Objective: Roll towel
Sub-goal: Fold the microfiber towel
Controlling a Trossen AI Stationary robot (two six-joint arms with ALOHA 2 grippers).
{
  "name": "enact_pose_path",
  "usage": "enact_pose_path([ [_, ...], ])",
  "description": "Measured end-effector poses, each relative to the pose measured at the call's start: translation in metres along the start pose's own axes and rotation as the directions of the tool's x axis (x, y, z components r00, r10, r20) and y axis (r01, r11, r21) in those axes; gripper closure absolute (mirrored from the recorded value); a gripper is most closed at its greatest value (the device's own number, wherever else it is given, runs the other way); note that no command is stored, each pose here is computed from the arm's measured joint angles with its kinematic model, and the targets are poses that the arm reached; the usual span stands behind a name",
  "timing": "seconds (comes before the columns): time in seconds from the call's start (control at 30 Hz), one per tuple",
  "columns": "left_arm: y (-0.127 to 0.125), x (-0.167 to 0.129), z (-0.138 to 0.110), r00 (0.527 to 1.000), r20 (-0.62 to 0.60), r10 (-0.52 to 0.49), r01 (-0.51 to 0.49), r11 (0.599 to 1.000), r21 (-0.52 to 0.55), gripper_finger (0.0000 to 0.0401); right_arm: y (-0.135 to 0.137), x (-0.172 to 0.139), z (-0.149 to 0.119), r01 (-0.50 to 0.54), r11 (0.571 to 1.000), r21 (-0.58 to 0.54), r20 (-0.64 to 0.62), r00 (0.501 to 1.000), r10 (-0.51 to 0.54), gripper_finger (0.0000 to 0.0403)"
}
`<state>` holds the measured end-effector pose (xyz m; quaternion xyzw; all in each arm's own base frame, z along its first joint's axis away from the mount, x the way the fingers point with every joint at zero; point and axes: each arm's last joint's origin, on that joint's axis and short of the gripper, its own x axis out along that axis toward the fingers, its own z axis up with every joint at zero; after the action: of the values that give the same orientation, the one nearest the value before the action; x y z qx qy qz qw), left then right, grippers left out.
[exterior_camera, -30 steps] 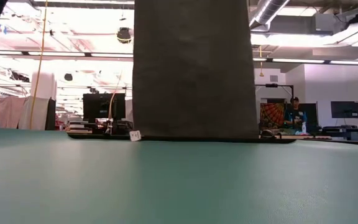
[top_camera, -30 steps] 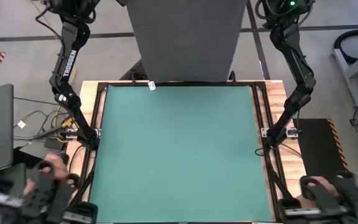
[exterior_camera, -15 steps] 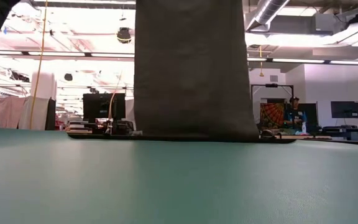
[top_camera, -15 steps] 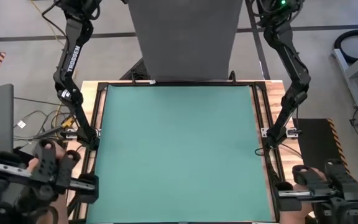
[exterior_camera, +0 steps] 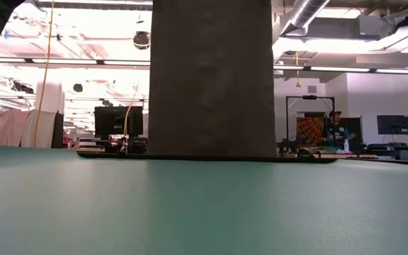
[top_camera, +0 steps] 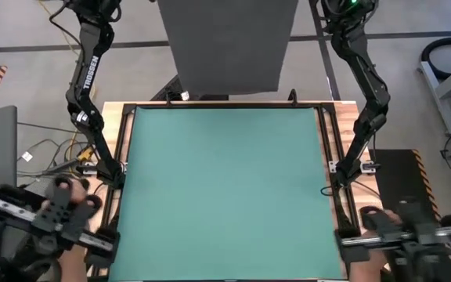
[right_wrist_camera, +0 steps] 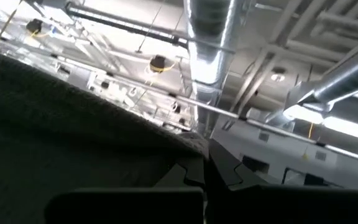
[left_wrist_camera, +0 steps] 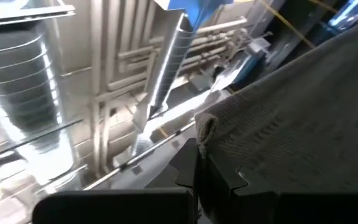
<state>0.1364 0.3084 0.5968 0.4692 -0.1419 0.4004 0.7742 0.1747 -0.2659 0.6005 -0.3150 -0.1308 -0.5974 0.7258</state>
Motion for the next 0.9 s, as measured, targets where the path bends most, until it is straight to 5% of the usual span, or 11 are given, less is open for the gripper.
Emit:
enact_pose_path([
  [0.1, -0.006, -0.001, 0.002, 0.993, 0.004, -0.122, 0.121, 0.985, -0.123, 0.0401, 0.008, -0.005, -0.001, -0.062, 0.998, -0.015, -0.096, 0.994, 0.06, 0.039],
  [0.23, -0.011, -0.011, 0.012, 0.953, -0.054, -0.299, 0.267, 0.909, -0.321, 0.0401, 0.027, -0.021, -0.001, -0.175, 0.984, -0.026, -0.272, 0.949, 0.162, 0.039],
  [0.43, -0.026, -0.044, 0.032, 0.813, -0.256, -0.524, 0.362, 0.798, -0.482, 0.0401, 0.039, -0.058, 0.013, -0.338, 0.939, 0.065, -0.463, 0.823, 0.328, 0.039],
  [0.77, -0.04, -0.11, 0.102, 0.57, -0.403, -0.716, 0.326, 0.647, -0.689, 0.0401, 0.039, -0.137, 0.053, -0.362, 0.909, 0.208, -0.666, 0.628, 0.403, 0.039],
  [0.9, -0.042, -0.134, 0.131, 0.518, -0.4, -0.757, 0.301, 0.598, -0.743, 0.0401, 0.044, -0.17, 0.069, -0.368, 0.89, 0.268, -0.7, 0.56, 0.442, 0.039],
])
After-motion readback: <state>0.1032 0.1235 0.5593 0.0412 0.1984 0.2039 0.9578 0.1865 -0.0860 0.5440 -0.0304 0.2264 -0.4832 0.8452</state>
